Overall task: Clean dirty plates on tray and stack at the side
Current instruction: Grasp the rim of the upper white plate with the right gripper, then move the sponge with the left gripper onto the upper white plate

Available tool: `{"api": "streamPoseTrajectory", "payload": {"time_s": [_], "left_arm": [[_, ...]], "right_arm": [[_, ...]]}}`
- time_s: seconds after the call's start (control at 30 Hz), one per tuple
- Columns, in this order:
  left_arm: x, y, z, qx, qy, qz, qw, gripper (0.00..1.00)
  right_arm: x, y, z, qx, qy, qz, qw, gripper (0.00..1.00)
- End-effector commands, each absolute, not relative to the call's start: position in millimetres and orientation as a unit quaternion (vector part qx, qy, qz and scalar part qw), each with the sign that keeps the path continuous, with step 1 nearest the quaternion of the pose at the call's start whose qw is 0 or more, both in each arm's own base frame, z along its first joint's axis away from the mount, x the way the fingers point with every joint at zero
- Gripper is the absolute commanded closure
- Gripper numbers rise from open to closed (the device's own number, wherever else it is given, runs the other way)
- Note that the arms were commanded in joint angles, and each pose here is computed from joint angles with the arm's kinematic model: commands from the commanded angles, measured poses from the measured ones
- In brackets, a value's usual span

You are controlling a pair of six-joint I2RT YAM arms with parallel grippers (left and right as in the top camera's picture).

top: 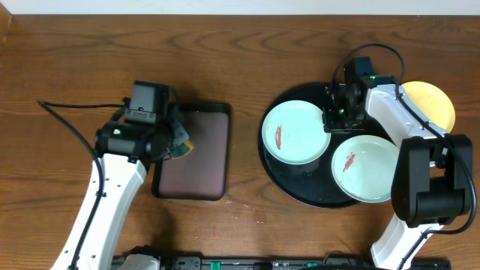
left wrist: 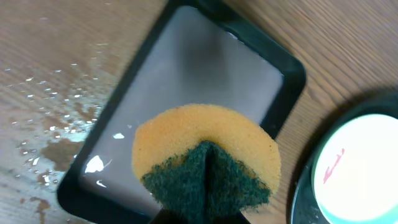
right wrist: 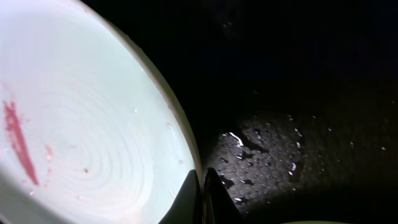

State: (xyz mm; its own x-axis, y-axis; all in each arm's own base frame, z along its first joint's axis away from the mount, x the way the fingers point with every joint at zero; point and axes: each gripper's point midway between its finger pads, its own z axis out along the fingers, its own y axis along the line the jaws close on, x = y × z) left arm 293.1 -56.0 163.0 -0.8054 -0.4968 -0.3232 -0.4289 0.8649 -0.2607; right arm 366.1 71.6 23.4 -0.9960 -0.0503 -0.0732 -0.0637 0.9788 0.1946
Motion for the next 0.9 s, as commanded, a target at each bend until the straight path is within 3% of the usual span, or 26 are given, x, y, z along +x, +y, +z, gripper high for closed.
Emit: {"api": "streamPoseTrajectory", "payload": {"time_s": [0.0,0.43,0.63,0.87], "left_arm": [[292.2,-71.8,160.8,-0.215,0.953,-0.093,0.194,0.93],[318.7,-178.8,182.8,-0.102,0.938,-0.191,0.271,0.93],[322.4,-242.2,164.2,-0.069,0.931,-0.300,0.195,0.93],[342.3,-270.9,165.6,-0.062,0.933,-0.320,0.155,0.93]], "right_arm": [[357.5,62.9,20.1,-0.037,0.996,0.068,0.032,0.99],[347.6,62.2,-4.0,-0.033,0.996,0.069,0.035,0.99],[348.5,62.3,-3.9,-0.034,0.996,0.069,0.037,0.99],[349.0,62.4,-3.9,-0.034,0.996,0.069,0.038,0.99]]}}
